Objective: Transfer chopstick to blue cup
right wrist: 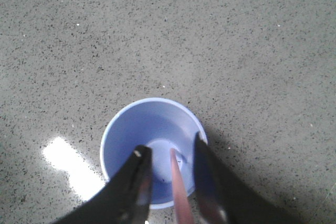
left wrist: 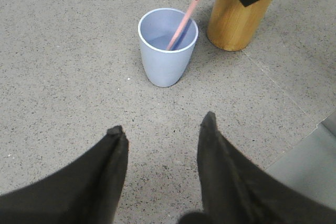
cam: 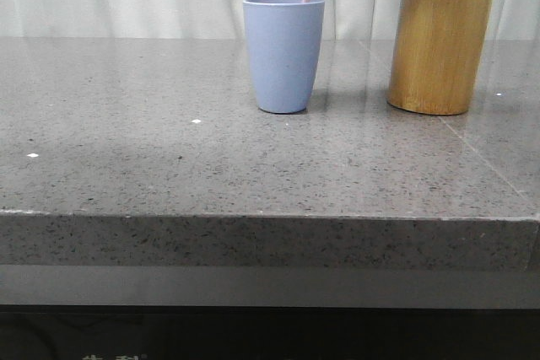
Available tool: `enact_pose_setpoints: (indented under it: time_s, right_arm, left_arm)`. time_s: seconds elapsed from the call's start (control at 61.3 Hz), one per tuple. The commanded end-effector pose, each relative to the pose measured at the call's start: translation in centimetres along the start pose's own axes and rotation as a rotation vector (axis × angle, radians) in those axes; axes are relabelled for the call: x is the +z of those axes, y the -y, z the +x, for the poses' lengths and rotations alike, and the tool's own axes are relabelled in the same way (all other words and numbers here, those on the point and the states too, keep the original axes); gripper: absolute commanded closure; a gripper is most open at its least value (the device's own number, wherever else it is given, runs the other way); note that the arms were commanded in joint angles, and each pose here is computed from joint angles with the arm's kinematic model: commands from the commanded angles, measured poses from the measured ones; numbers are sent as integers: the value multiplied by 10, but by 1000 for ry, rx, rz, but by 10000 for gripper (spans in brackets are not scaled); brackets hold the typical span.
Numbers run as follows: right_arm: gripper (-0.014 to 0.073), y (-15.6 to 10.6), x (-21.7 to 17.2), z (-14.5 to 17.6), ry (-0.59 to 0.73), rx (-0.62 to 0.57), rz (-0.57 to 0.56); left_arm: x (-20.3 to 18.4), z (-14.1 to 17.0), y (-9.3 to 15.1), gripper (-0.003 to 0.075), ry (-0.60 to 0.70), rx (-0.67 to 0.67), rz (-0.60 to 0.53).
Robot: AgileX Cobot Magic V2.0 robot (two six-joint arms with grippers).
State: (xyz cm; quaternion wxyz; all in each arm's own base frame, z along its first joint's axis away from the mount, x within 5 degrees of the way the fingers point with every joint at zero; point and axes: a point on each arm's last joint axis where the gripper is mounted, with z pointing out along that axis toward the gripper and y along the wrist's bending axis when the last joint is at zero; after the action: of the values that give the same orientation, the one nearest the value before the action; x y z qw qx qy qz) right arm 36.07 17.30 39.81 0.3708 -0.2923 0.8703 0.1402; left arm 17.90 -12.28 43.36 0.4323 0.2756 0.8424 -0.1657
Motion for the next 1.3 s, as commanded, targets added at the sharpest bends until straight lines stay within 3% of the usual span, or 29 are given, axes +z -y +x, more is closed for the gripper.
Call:
enact_pose_setpoints:
  time_s: [0.0, 0.196, 0.326, 0.473, 0.652, 0.815, 0.979, 1.288]
  right_arm:
    - [221, -5, -34, -16, 128, -26, 20]
    - [210, -12, -87, -19, 118, -65, 39]
    - [210, -12, -134, -5, 91, 23, 50]
    - [210, 1, -179, 24, 151, 129, 138]
    - [210, 3, -217, 82, 172, 238, 248]
    - [210, -18, -231, 128, 262, 218, 307]
    - [210, -41, -231, 177, 296, 184, 297]
    - [210, -64, -231, 218, 327, 171, 257]
  left_arm:
    - [-13, -12, 1, 408, 114, -4, 1]
    - [-13, -12, 1, 408, 113, -4, 1]
    - [-13, -12, 1, 408, 113, -4, 1]
    - [-13, -12, 1, 408, 113, -4, 1]
    - [-13, -12, 1, 408, 113, -4, 1]
    - [-13, -13, 1, 408, 120, -4, 0]
    - [-13, -13, 1, 408, 120, -4, 0]
    - [-13, -13, 1, 408, 120, -4, 0]
